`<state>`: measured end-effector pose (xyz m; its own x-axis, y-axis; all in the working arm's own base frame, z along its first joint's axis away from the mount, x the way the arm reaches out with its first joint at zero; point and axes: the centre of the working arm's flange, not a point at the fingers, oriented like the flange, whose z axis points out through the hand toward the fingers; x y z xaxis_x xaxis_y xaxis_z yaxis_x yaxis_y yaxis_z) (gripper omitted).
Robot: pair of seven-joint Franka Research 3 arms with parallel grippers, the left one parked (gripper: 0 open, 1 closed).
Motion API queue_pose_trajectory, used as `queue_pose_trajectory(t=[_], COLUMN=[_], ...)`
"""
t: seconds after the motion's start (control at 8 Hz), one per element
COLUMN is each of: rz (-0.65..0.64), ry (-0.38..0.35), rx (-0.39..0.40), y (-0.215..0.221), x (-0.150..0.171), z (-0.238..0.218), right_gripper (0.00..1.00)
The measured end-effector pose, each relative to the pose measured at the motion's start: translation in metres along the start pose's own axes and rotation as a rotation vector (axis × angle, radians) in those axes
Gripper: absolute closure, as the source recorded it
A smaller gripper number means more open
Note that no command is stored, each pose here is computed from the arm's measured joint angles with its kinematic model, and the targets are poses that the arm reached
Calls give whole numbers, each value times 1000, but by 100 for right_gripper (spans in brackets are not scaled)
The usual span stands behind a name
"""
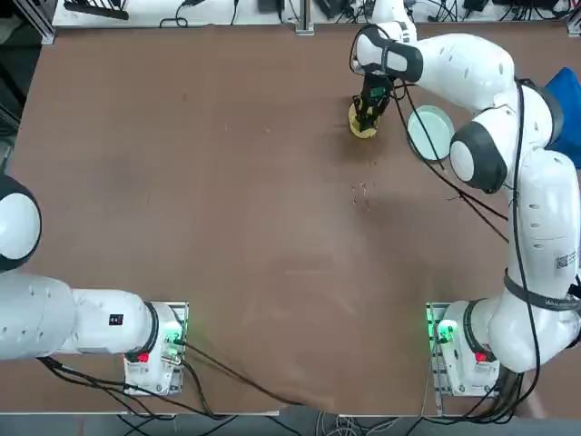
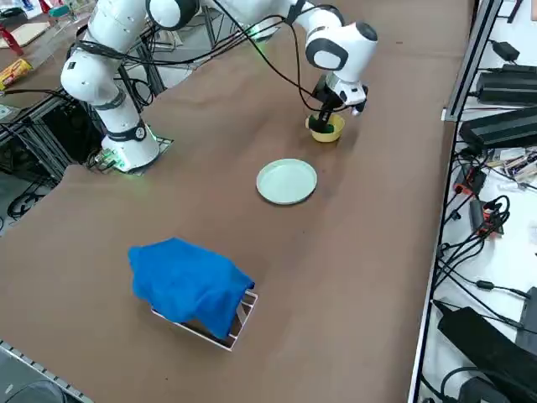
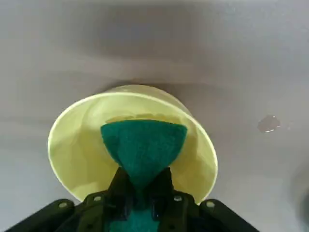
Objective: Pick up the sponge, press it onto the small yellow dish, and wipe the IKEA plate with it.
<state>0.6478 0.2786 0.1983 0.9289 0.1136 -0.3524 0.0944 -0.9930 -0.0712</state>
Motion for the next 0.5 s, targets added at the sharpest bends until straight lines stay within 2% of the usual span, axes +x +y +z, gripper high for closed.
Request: queue_pose_trajectory(t=[0.5], rz=[-17], ry=[53], rx=[13], y=[-7], x=[3], z=[-28], right_gripper=[79])
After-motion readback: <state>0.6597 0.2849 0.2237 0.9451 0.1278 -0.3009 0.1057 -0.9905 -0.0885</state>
